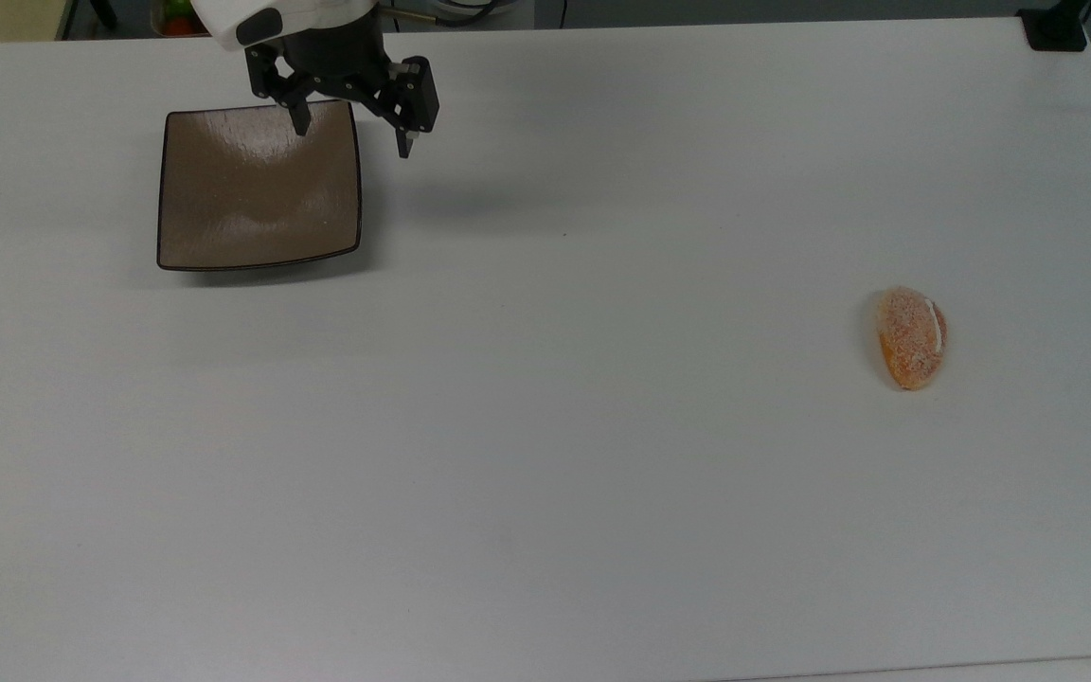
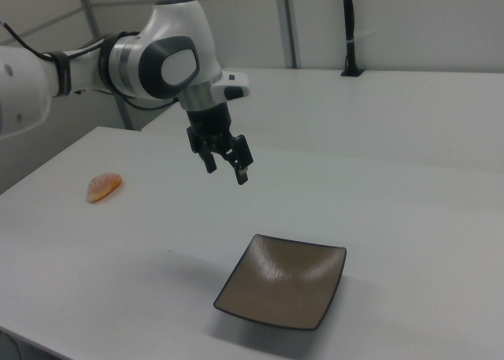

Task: Bread is placed on a ceramic plate
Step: 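Move the open gripper from above the plate toward the orange bread roll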

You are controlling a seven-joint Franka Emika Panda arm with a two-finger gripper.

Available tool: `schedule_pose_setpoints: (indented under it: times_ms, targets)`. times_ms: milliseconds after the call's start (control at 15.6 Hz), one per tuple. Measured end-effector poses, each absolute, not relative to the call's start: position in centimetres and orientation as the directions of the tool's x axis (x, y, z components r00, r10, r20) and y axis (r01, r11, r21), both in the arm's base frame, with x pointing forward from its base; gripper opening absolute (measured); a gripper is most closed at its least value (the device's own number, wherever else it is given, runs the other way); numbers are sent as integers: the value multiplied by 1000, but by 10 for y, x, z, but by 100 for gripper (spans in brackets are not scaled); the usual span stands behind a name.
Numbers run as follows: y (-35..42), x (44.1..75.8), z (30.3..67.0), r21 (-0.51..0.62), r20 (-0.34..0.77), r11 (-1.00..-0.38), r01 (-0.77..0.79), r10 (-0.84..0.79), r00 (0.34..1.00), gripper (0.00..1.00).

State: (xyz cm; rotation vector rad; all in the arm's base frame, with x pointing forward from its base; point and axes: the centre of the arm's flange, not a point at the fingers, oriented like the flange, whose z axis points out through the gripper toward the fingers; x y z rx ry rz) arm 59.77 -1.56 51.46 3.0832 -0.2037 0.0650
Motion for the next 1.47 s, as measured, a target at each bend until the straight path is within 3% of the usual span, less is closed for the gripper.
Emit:
schedule_pose_setpoints:
  times_ms: [1023,1471]
  targets:
    - [-4,606,508,34,77,-992,-118,-115,990,100]
    - [142,606,526,-52,118,-989,-137,-142,983,100]
